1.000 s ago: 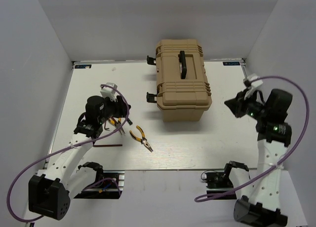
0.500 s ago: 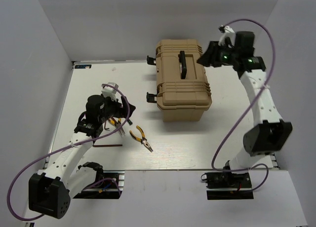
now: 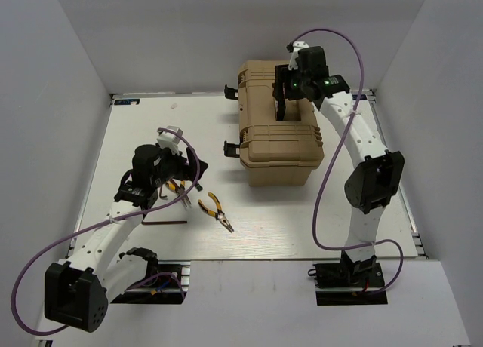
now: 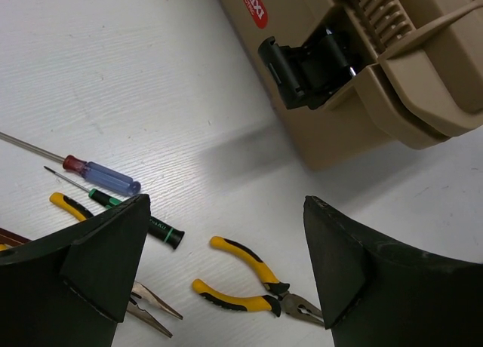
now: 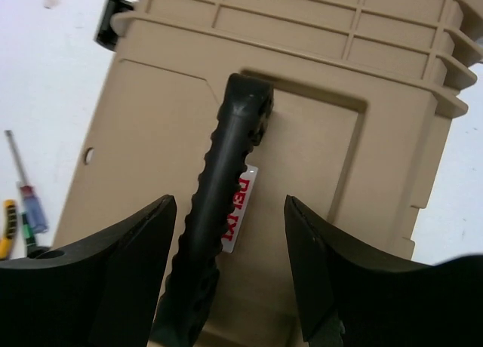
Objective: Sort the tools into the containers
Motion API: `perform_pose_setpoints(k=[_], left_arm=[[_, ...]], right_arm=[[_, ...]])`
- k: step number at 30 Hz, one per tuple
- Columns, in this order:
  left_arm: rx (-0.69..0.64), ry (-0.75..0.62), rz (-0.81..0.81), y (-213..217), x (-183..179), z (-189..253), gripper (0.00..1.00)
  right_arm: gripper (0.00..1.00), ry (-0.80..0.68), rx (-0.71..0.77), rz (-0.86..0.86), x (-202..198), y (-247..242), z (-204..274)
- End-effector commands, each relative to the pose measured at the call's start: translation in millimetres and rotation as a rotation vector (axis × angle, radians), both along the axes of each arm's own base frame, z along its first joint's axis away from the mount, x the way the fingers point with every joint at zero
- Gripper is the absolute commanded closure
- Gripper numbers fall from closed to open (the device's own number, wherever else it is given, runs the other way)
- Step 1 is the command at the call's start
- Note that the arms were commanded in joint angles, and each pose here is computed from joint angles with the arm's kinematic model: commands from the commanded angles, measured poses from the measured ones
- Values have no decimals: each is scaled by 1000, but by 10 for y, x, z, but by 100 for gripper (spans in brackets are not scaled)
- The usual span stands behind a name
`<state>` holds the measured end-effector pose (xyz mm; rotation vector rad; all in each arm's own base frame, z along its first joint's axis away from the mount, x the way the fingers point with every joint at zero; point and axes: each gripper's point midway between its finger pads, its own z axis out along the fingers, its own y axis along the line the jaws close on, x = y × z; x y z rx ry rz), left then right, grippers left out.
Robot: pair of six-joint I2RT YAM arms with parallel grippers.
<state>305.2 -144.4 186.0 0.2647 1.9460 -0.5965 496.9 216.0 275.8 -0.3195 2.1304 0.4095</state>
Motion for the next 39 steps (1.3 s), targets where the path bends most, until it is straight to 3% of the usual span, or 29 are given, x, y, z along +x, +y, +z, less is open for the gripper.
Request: perform_pose_setpoints(k=[1, 10, 13, 17, 20, 29, 39], left_arm=[[-17, -54, -37, -54, 22, 208, 8], [-22, -62, -46, -65, 5, 239, 8], [-22, -62, -46, -65, 5, 239, 8], [-22, -62, -46, -65, 5, 239, 8], [-29, -57, -43, -68, 3, 240, 8], [-29, -57, -43, -68, 3, 240, 8], [-53, -3, -49, -139, 102, 147, 10]], right_arm=[[34, -84, -78, -62, 88, -19, 171], [38, -159, -243, -113, 151, 129, 28], [51, -159, -257, -119, 135, 153, -3], [86, -163, -263, -124, 136, 162, -3], [100, -173, -252, -137, 129, 133, 76], [100, -222, -55, -104, -84, 262, 751], [100, -174, 206, -175, -324, 230, 1232]])
